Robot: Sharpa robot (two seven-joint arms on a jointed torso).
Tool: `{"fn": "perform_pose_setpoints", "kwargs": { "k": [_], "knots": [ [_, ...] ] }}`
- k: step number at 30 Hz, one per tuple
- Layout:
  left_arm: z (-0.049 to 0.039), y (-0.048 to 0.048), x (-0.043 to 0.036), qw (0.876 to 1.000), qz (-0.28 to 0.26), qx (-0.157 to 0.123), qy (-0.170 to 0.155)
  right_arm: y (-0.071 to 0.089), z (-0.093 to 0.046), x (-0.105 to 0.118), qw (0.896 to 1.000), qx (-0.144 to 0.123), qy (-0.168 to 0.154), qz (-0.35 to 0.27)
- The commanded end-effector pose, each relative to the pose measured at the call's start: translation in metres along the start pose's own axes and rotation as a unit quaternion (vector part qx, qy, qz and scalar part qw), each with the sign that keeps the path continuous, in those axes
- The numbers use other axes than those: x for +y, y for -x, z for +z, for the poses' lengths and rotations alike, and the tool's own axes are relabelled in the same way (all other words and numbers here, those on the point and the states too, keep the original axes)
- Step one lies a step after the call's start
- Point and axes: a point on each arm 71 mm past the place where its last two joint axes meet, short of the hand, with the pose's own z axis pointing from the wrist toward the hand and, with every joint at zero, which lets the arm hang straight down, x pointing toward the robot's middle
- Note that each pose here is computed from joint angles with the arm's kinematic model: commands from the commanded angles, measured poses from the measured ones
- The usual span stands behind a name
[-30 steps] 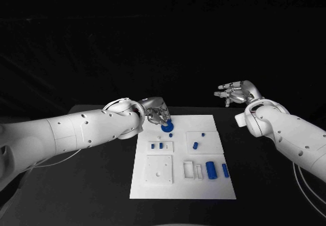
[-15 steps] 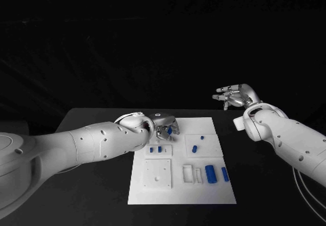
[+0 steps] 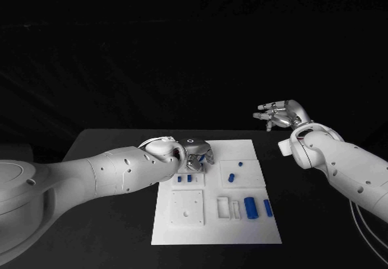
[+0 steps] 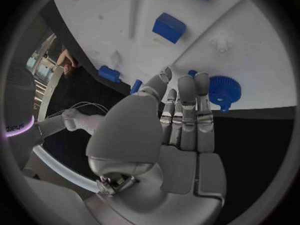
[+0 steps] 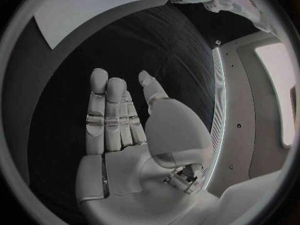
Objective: Assemble the parts on the task board
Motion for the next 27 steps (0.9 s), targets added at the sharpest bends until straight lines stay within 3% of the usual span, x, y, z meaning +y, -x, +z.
{"fn": "perform_pose_setpoints", "kwargs": {
  "k": [1,18,27],
  "knots": [
    [0.0014,-0.0022,0.0008,1.0,0.022,0.017,0.005,0.0,0.0,0.003,1.0,0.001,0.007,0.002],
    [-0.0042,-0.0007,0.0152,0.999,0.032,0.011,0.034,-0.003,0.001,0.003,1.0,0.003,0.007,0.003],
    [-0.0051,-0.0012,0.0168,0.999,0.032,0.015,0.037,-0.003,0.001,0.003,1.0,0.004,0.007,0.003]
  ]
}}
